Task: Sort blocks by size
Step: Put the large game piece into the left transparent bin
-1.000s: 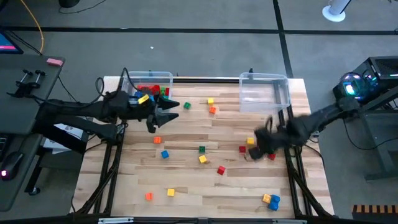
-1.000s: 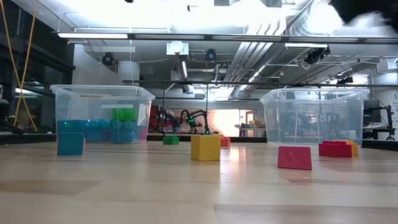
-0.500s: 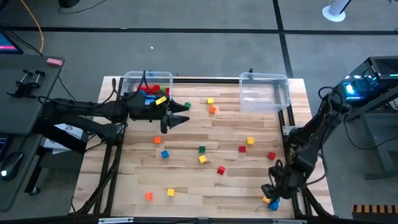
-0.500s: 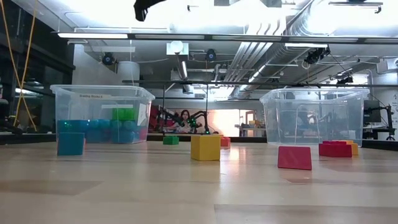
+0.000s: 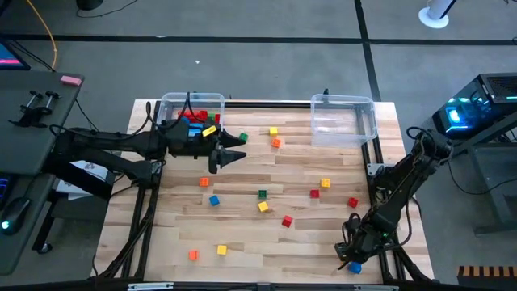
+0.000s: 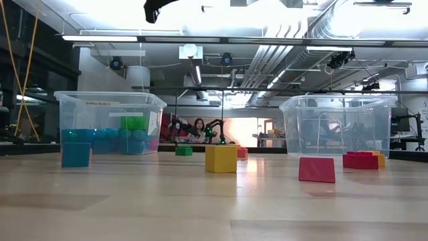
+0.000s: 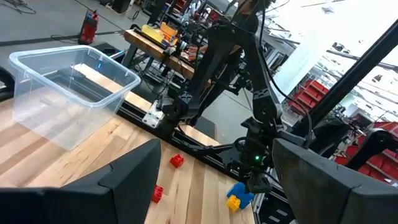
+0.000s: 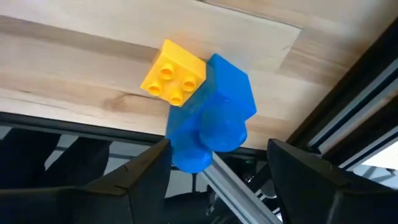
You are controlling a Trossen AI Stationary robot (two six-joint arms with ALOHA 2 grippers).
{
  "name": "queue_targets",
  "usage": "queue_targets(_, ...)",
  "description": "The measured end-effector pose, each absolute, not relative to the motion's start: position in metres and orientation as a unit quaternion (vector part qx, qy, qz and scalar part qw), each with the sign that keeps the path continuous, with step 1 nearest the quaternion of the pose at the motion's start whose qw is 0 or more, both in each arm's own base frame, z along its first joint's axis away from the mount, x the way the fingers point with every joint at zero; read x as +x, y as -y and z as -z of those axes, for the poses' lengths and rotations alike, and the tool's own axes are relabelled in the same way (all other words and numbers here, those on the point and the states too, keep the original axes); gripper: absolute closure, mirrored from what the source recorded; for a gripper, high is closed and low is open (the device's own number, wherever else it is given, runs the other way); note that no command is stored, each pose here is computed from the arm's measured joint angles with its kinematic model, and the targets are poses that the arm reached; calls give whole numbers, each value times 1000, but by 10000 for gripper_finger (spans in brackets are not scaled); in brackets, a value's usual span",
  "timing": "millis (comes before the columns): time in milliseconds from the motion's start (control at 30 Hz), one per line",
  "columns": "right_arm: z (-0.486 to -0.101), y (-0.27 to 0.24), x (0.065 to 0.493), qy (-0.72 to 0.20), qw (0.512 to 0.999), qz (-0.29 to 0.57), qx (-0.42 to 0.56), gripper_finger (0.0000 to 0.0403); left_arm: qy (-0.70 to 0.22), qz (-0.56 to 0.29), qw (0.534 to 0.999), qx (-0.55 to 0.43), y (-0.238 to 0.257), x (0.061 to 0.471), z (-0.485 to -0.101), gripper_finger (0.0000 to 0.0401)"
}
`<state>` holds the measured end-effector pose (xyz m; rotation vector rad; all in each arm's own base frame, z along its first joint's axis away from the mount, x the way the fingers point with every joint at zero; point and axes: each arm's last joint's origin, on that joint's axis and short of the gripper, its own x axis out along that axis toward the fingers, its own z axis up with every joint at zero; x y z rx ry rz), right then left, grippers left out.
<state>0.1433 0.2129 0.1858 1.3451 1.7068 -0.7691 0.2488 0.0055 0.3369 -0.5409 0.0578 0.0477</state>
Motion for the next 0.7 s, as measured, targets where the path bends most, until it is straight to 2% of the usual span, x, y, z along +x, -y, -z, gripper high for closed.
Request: queue_targets(700,-149,-224,150,-692,392,344,498,142,-33,-25,962,-269,-6,249,-336,105)
